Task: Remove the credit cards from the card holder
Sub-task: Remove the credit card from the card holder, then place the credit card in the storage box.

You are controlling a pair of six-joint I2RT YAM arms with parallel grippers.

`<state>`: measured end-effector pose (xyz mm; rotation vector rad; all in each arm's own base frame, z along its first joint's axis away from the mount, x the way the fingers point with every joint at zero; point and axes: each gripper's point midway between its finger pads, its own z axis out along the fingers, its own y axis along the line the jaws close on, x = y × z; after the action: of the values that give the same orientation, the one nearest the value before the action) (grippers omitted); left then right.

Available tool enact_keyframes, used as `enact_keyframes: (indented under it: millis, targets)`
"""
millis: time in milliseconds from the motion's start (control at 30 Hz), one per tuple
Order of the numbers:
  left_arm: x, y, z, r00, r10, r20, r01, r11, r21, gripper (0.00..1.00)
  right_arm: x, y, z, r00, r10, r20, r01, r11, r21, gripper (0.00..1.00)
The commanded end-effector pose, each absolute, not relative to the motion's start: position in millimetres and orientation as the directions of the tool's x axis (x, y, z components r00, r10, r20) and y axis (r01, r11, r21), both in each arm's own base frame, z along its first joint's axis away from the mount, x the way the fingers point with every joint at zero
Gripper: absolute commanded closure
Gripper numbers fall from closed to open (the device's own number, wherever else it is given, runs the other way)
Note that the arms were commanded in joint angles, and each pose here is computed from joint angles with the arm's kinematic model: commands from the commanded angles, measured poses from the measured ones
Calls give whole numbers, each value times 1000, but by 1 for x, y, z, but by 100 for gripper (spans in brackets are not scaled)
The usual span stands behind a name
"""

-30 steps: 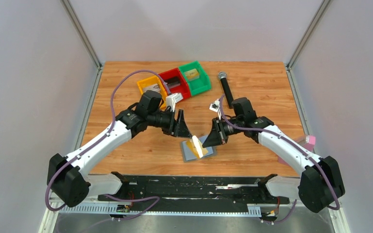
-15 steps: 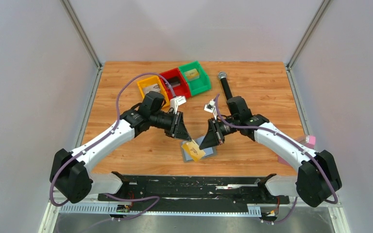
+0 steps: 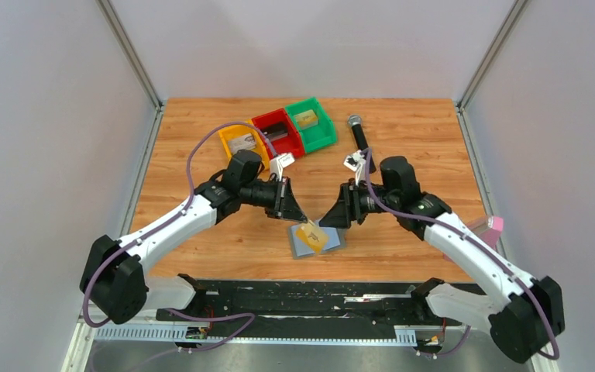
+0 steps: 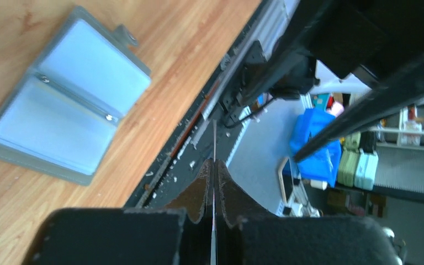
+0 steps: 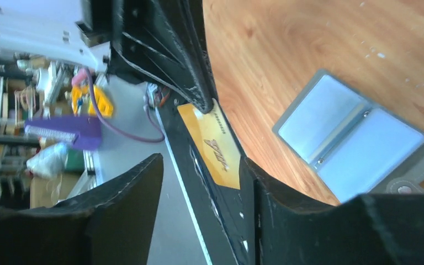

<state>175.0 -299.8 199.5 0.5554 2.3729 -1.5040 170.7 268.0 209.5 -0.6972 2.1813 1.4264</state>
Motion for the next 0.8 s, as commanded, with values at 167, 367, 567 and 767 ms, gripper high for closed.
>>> enact_keyframes:
  millis: [167, 367, 567, 767]
  targets:
    - [224, -301, 252, -830, -223, -512, 416, 363, -834, 100, 195, 258, 245, -774, 286, -564, -454, 370, 811, 38]
    - [236, -284, 284, -747, -451, -488, 383, 309, -871, 100, 199, 250, 257, -753, 423, -504, -397, 319, 861, 40]
    - [239, -272, 299, -695, -542, -472, 381, 280, -881, 100, 200, 250, 259, -746, 467, -475, -393, 269, 880, 47]
    - [236, -272, 308, -695, -568, -441, 383, 226, -896, 100, 201, 256, 269, -763, 471, -442, -391, 209, 896, 49]
